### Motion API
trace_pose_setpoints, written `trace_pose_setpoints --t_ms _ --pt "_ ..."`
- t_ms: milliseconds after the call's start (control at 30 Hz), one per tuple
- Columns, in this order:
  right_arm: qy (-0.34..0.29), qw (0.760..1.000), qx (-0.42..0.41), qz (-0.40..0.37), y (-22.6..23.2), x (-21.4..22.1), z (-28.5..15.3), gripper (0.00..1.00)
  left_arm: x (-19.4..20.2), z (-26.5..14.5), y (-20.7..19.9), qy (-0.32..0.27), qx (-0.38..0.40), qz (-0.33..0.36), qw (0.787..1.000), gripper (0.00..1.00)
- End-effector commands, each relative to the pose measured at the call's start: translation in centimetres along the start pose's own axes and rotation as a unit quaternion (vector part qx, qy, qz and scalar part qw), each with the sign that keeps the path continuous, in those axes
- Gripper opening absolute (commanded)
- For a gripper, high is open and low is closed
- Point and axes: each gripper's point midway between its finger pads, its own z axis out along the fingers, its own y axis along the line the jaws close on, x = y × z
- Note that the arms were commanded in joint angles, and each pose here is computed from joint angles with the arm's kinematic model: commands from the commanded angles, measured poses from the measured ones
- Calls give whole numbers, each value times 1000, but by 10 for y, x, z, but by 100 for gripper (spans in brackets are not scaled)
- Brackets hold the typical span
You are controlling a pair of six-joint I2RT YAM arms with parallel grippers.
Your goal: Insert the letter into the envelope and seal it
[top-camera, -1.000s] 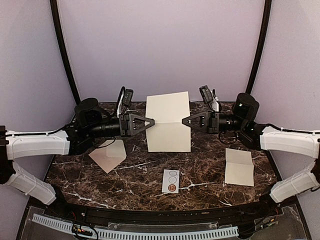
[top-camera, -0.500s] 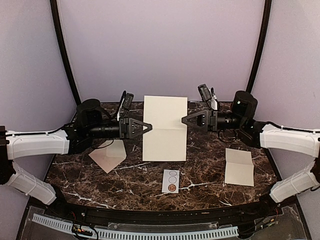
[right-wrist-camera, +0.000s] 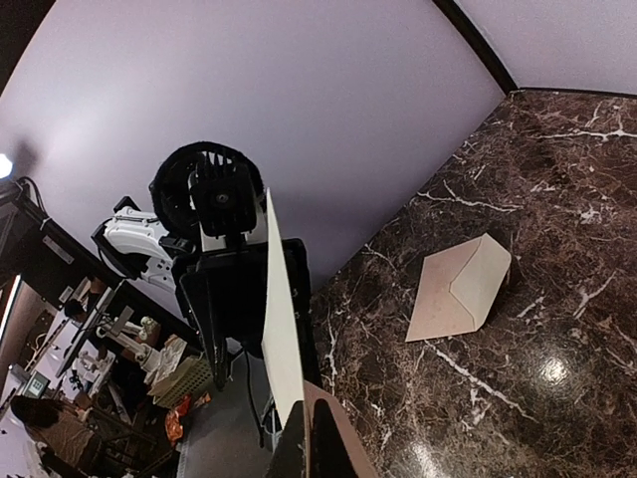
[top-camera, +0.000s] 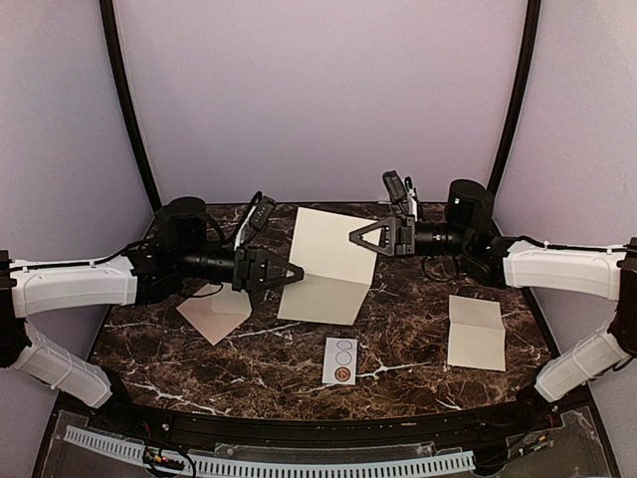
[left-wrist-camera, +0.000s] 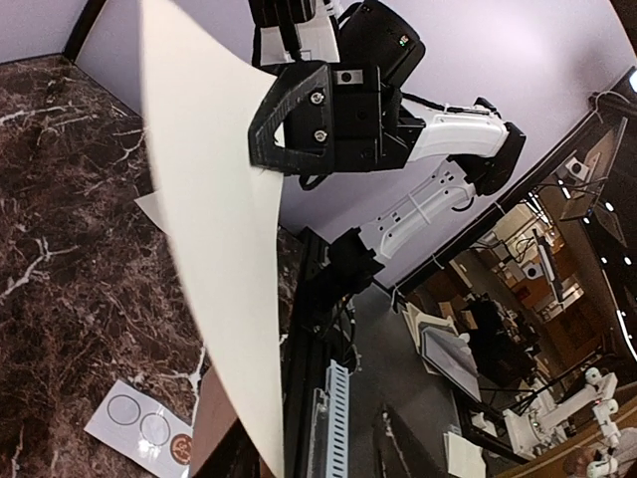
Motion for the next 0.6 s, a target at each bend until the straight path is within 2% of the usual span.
trace_pose_setpoints --t_ms 0,233,300,367,433,467,533,567 --pt "-50 998 -5 25 5 -27 1 0 2 -3 -15 0 42 9 999 39" --pt "-69 996 5 50 0 -31 -2 0 10 -6 -15 -5 43 4 999 36" --pt "-69 996 7 54 -2 -29 -3 0 10 -7 -14 -9 37 7 999 28" --pt "-65 996 9 58 -4 -27 -3 0 8 -8 -13 -15 29 12 999 10" --pt "-60 996 15 62 -6 -24 -4 0 5 -9 -13 -19 22 19 999 1" --pt "-60 996 22 59 -7 -24 -5 4 5 -10 -12 -17 14 19 1000 0" --pt "-59 996 44 45 -9 -25 -12 31 3 -11 -11 -14 0 26 1000 0" --pt "-63 996 63 31 -9 -28 -18 48 2 -11 -10 -7 -8 32 999 0"
